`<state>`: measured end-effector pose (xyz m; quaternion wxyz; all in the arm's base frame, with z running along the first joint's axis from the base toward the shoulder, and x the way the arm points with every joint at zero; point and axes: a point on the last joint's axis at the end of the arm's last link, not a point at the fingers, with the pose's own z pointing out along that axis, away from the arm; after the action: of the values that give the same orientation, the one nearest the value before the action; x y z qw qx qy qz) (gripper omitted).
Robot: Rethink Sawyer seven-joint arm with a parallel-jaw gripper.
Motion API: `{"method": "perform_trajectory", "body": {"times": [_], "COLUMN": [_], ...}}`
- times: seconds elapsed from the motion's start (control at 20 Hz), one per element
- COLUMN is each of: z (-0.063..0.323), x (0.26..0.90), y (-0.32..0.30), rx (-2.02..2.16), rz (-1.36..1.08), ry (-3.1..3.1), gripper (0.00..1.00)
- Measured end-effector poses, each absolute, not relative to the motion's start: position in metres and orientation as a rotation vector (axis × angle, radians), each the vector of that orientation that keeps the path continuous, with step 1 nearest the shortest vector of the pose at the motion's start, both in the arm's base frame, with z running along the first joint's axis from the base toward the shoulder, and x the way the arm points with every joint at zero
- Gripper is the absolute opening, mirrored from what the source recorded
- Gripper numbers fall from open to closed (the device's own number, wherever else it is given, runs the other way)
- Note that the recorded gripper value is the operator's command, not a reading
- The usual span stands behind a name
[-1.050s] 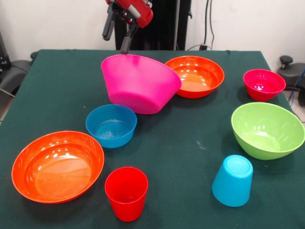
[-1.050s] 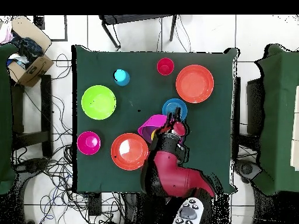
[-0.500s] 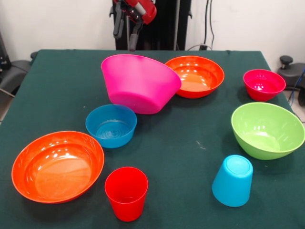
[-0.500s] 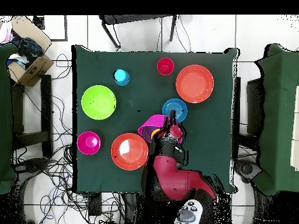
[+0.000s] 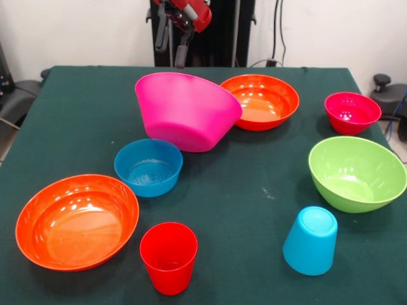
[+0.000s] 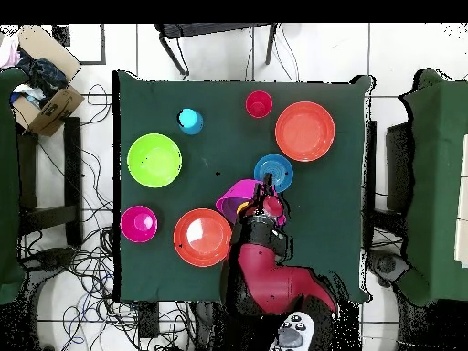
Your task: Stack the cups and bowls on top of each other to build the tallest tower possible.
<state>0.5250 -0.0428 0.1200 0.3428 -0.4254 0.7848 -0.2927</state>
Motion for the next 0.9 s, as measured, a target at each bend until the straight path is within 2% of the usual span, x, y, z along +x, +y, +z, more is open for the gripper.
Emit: {"method": "perform_trajectory", "body": {"times": [0.9], "z": [0.092], "x": [0.51], "y": [-0.04], "rx": [-1.157], "rz": [-0.724], "ry": [2.086], "gripper": [1.0]}}
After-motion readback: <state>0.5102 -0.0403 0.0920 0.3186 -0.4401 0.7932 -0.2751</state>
